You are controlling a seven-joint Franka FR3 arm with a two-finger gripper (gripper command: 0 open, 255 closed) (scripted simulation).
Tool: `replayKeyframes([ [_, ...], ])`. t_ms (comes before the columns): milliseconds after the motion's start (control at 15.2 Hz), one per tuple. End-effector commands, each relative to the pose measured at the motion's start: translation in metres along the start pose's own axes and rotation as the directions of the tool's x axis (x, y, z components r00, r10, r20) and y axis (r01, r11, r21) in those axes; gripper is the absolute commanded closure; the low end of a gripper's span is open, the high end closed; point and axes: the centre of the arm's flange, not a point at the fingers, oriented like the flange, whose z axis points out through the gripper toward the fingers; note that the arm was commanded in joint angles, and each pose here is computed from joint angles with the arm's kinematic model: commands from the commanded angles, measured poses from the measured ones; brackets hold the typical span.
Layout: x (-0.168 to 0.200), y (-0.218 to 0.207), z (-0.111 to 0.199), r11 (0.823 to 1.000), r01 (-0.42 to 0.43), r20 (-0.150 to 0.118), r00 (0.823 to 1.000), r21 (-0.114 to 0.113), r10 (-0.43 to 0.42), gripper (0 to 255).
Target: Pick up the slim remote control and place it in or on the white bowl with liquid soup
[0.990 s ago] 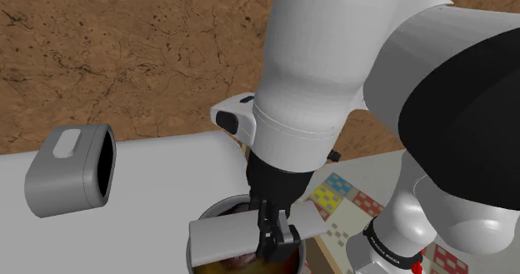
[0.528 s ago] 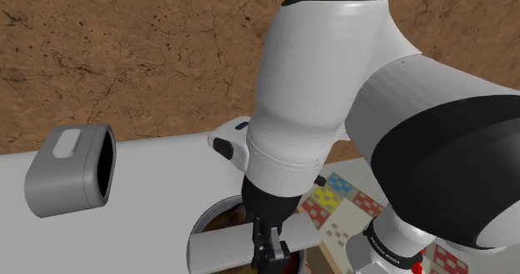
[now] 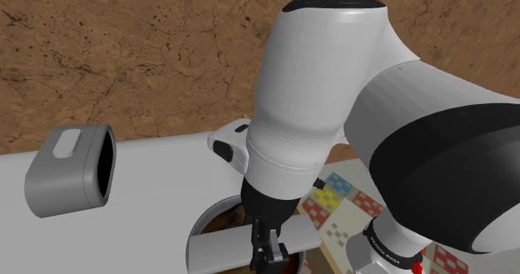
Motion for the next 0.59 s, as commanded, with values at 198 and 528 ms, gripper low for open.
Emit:
replayKeyframes([
  [198, -0.001, 0.0, 0.004, 1.0, -0.001, 0.008, 1.0, 0.0, 0.001, 0],
  [528, 0.0, 0.0, -0.036, 1.0, -0.001, 0.008, 1.0, 0.0, 0.001, 0],
])
